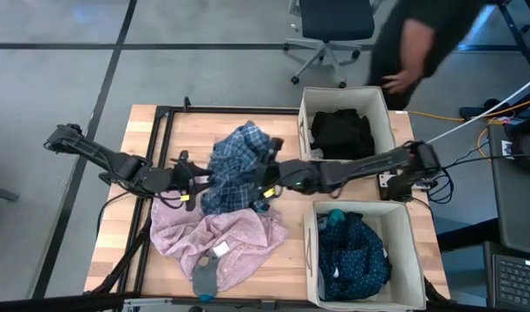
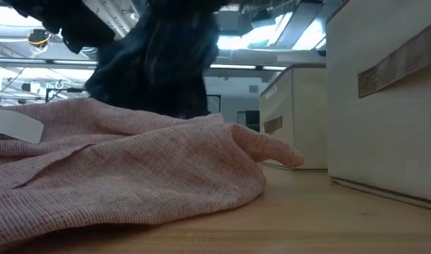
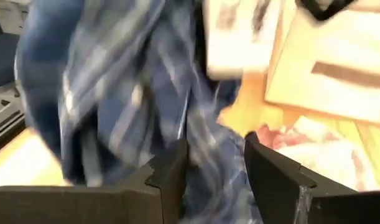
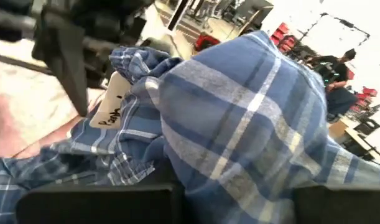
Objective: Sort clothes
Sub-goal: Put the blue checkered polo shirt into the bottom laundry organizer
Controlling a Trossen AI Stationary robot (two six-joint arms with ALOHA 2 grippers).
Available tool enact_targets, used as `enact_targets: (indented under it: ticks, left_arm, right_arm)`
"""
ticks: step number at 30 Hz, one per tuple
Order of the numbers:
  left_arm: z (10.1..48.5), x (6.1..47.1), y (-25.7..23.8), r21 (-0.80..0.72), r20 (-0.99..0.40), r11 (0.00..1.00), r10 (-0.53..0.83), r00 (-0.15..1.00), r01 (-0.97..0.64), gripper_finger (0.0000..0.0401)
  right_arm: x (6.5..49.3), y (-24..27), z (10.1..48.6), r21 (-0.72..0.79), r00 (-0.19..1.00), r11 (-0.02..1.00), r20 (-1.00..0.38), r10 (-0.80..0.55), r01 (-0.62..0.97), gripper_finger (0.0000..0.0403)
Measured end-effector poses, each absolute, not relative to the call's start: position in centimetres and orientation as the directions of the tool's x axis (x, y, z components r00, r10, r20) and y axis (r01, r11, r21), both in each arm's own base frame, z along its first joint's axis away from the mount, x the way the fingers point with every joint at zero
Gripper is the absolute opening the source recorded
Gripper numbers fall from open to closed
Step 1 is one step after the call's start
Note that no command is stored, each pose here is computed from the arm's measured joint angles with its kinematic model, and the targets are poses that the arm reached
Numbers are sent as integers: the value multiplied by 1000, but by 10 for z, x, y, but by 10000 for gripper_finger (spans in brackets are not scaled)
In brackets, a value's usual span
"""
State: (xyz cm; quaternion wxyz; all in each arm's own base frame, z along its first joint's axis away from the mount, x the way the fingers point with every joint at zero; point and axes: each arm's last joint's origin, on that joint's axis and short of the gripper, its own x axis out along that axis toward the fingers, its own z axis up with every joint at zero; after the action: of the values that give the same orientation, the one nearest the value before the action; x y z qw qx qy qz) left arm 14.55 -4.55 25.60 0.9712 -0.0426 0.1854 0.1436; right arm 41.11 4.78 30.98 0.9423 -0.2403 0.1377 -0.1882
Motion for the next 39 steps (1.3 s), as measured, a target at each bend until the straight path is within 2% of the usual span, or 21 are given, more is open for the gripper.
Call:
enact_targets:
  ticks: [4, 13, 21, 31, 39]
  left_arm:
    - [251, 148, -47, -52, -329, 954, 263, 907, -296, 151]
    - [239, 148, -47, -49, -347, 952, 268, 899, -302, 151]
    - [237, 147, -46, -36, -361, 952, 271, 892, -303, 150]
    - [236, 147, -46, -45, -371, 949, 273, 888, -311, 150]
    - [236, 147, -46, -53, -370, 948, 273, 888, -313, 150]
  right_arm:
    - [381, 52, 350, -485, 891, 808, -119, -439, 333, 70]
    - [316, 71, 442, -476, 846, 761, -63, -530, 441, 70]
    - [270, 93, 512, -427, 835, 757, -10, -551, 494, 70]
    - [202, 114, 572, -309, 729, 687, 30, -684, 658, 70]
    - [149, 131, 603, -132, 760, 753, -1, -650, 644, 71]
